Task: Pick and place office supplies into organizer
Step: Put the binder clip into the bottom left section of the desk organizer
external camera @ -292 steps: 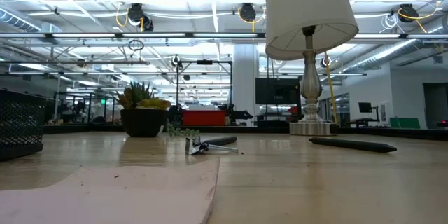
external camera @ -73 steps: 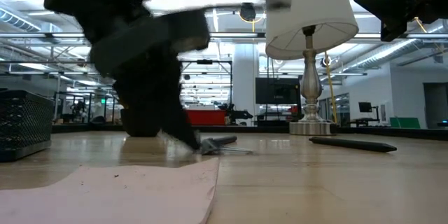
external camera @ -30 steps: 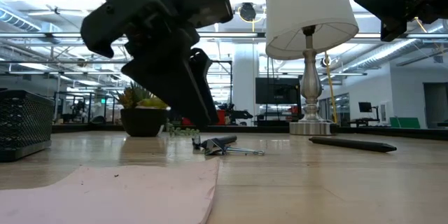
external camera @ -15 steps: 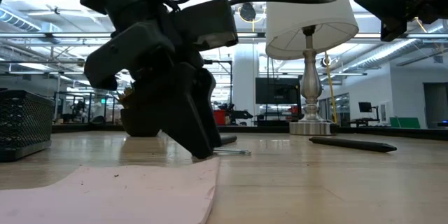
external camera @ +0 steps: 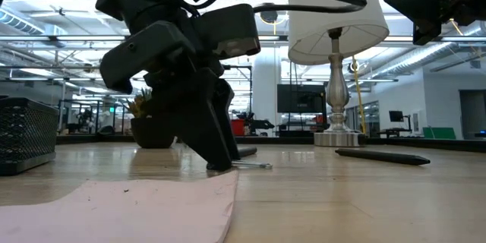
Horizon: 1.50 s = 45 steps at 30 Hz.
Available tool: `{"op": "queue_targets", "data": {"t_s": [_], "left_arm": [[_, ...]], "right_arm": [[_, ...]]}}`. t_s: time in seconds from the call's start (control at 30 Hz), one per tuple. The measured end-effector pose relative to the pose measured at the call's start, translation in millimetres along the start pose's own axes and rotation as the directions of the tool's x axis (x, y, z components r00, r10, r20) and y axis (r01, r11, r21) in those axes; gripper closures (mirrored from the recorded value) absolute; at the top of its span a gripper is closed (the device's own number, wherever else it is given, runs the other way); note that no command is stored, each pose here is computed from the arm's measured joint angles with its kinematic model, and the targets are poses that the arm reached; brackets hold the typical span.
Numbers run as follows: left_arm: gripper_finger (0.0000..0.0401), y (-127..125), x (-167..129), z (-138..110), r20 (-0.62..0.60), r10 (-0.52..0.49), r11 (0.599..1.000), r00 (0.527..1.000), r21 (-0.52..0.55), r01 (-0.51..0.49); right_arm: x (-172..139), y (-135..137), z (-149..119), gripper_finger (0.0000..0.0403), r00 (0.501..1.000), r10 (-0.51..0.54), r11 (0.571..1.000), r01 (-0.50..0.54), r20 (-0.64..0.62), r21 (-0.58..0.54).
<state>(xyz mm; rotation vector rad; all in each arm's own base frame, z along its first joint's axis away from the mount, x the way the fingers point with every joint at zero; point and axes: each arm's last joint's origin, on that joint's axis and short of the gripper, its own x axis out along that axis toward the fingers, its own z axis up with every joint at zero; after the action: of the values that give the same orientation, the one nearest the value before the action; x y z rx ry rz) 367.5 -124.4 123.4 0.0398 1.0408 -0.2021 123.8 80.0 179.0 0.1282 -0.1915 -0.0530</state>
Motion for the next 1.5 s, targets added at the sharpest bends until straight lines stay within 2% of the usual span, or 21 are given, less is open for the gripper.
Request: {"op": "queue_targets", "data": {"t_s": [0.27,0.37,0.57,0.7,0.8,1.0,1.1,1.23,1.5], "left_arm": [[0.0256,-1,-2,-1,-0.018,0.003,0.996,1.0,-0.088,-0.004],[0.0254,-3,-8,-1,-0.017,-0.016,0.996,1.0,-0.09,0.014],[0.0211,-13,-14,-2,-0.022,-0.041,0.997,0.999,-0.067,0.039],[0.021,-19,-15,-6,-0.051,-0.042,0.998,0.998,-0.056,0.039],[0.0232,-23,-23,-9,-0.091,-0.044,0.997,0.995,-0.066,0.038],[0.0295,-26,-28,-7,-0.069,-0.016,0.997,0.998,-0.081,0.011],[0.0306,-25,-28,-7,-0.068,-0.013,0.994,0.998,-0.105,0.006],[0.0283,-26,-28,-8,-0.081,-0.019,0.994,0.997,-0.113,0.01],[0.0161,-31,-27,-8,-0.077,-0.046,0.992,0.996,-0.122,0.036]], "right_arm": [[0,0,0,0.0229,1.0,0.0,1.0,0.0,0.0,0.0],[0,0,0,0.0231,1.0,0.0,1.0,0.0,0.0,0.0],[0,0,0,0.0227,1.0,0.001,1.0,-0.001,0.0,0.0],[0,0,0,0.0229,1.0,0.0,1.0,0.0,0.0,0.0],[0,0,0,0.0231,1.0,0.0,1.0,0.0,0.001,0.0],[0,0,0,0.0227,1.0,0.0,1.0,0.0,-0.001,-0.001],[0,0,0,0.0229,1.0,0.0,1.0,0.0,-0.001,-0.001],[0,0,0,0.0231,1.0,0.0,1.0,0.0,0.0,-0.001],[0,0,0,0.0228,1.0,0.0,1.0,0.0,0.0,0.0]]}}
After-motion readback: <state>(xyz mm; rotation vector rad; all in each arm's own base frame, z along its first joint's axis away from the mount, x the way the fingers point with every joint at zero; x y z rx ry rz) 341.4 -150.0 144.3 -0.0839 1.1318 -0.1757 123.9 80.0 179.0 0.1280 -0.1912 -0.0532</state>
